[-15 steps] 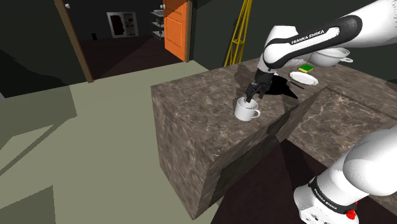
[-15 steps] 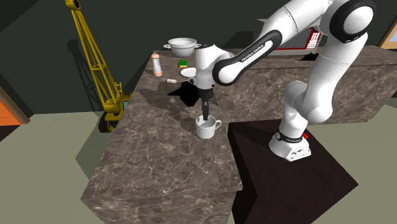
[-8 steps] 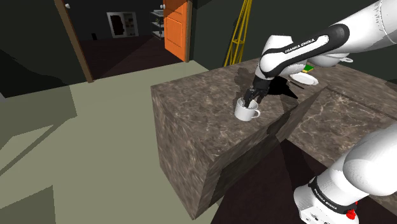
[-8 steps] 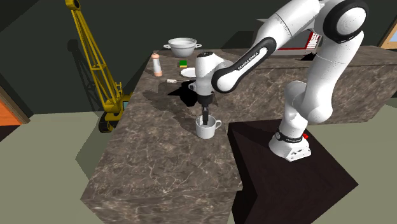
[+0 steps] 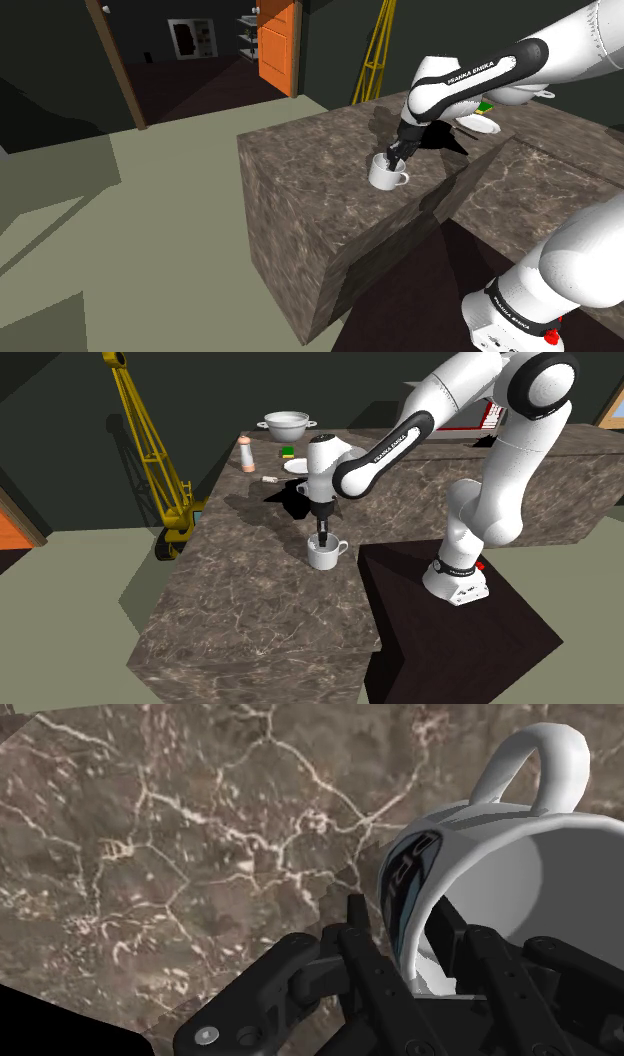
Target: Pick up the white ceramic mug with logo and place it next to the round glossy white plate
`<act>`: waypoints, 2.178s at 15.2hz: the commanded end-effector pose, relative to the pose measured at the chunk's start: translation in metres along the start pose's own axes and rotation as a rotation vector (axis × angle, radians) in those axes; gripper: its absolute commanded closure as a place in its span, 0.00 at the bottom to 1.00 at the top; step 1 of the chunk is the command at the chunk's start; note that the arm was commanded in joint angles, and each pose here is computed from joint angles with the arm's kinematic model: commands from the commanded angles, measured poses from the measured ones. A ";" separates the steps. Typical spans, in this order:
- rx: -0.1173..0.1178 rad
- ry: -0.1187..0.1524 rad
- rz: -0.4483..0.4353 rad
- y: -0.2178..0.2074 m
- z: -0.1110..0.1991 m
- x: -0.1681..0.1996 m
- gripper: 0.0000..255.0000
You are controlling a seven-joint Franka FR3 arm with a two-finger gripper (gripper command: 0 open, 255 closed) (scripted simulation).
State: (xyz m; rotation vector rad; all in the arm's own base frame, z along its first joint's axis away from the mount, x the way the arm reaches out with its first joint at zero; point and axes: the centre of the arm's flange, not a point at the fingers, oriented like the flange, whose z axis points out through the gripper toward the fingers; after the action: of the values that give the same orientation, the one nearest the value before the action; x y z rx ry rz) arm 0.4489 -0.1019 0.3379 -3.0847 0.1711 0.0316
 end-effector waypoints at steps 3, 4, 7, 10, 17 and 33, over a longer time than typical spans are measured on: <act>0.000 0.000 0.000 0.000 0.000 0.000 1.00; 0.000 0.000 0.000 0.000 0.000 0.000 1.00; 0.000 0.000 0.000 0.000 0.000 0.000 1.00; 0.000 0.000 0.000 -0.001 -0.010 0.000 1.00; 0.000 0.000 0.000 -0.002 -0.047 -0.001 1.00; 0.000 0.000 0.000 -0.007 -0.132 -0.003 1.00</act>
State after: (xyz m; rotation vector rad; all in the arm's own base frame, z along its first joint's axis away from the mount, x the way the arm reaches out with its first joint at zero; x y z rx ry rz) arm 0.4486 -0.1011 0.4649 -3.0848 0.1711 0.0309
